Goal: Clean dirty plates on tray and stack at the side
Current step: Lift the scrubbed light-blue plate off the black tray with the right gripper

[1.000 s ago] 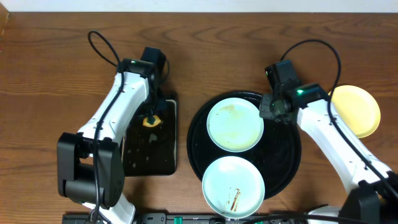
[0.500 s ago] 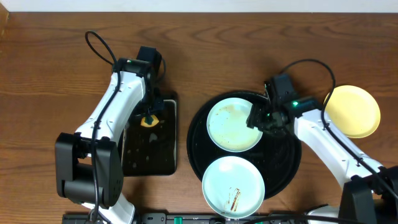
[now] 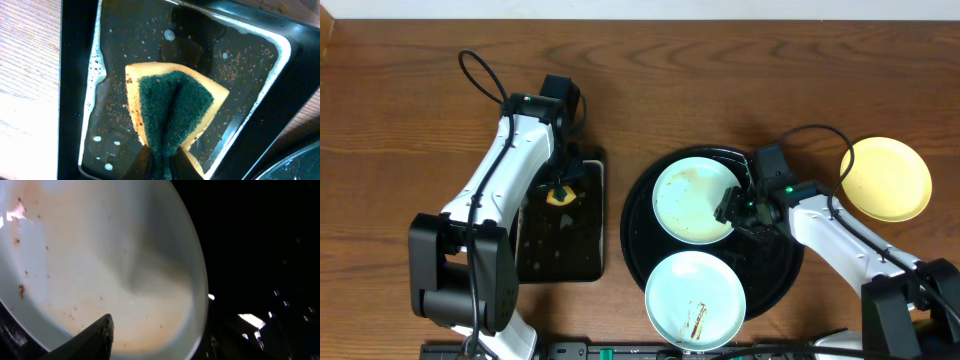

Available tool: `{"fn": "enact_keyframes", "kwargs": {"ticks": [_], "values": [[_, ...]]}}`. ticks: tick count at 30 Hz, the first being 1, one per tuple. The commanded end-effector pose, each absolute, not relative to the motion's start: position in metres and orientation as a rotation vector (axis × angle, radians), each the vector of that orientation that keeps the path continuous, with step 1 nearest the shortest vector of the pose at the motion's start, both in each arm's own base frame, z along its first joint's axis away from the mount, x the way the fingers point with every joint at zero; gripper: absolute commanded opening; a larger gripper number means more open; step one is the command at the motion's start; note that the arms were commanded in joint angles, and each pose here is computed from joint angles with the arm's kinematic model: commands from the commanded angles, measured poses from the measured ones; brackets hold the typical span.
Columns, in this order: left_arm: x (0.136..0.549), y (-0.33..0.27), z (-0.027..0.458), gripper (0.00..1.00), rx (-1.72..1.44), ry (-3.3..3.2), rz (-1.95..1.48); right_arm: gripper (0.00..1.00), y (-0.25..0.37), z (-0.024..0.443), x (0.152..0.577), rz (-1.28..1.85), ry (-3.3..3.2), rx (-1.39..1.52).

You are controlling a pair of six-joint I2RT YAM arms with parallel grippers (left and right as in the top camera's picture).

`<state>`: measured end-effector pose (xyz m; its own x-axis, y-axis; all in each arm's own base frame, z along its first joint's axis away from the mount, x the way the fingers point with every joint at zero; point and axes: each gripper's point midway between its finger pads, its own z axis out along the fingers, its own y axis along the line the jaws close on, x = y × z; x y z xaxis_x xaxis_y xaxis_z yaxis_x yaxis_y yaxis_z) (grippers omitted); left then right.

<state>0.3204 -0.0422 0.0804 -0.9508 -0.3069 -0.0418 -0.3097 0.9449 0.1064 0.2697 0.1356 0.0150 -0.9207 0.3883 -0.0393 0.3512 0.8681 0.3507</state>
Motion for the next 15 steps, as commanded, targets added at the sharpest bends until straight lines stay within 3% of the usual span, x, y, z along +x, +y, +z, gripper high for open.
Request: {"fn": "enact_keyframes", "kwargs": {"ticks": [1,2,3,4,6,9,15], "values": [[0.319,-0.040,0.085,0.09,-0.468,3.077,0.178,0.59,0.135,-0.002,0.265,0.522,2.931,0.669],[0.319,-0.040,0.085,0.09,-0.467,3.080,0.179,0.50,0.136,-0.005,0.267,0.530,2.920,0.671],[0.318,-0.040,0.085,0.09,-0.463,3.082,0.179,0.32,0.136,-0.007,0.268,0.535,2.910,0.686],[0.318,-0.040,0.085,0.09,-0.462,3.083,0.181,0.25,0.137,-0.009,0.270,0.541,2.900,0.693],[0.317,-0.040,0.085,0.10,-0.463,3.086,0.182,0.24,0.139,-0.011,0.275,0.560,2.878,0.686],[0.316,-0.040,0.085,0.10,-0.457,3.090,0.184,0.01,0.142,-0.010,0.284,0.582,2.846,0.672],[0.314,-0.039,0.085,0.10,-0.458,3.098,0.187,0.02,0.147,-0.003,0.300,0.629,2.777,0.628]]}}
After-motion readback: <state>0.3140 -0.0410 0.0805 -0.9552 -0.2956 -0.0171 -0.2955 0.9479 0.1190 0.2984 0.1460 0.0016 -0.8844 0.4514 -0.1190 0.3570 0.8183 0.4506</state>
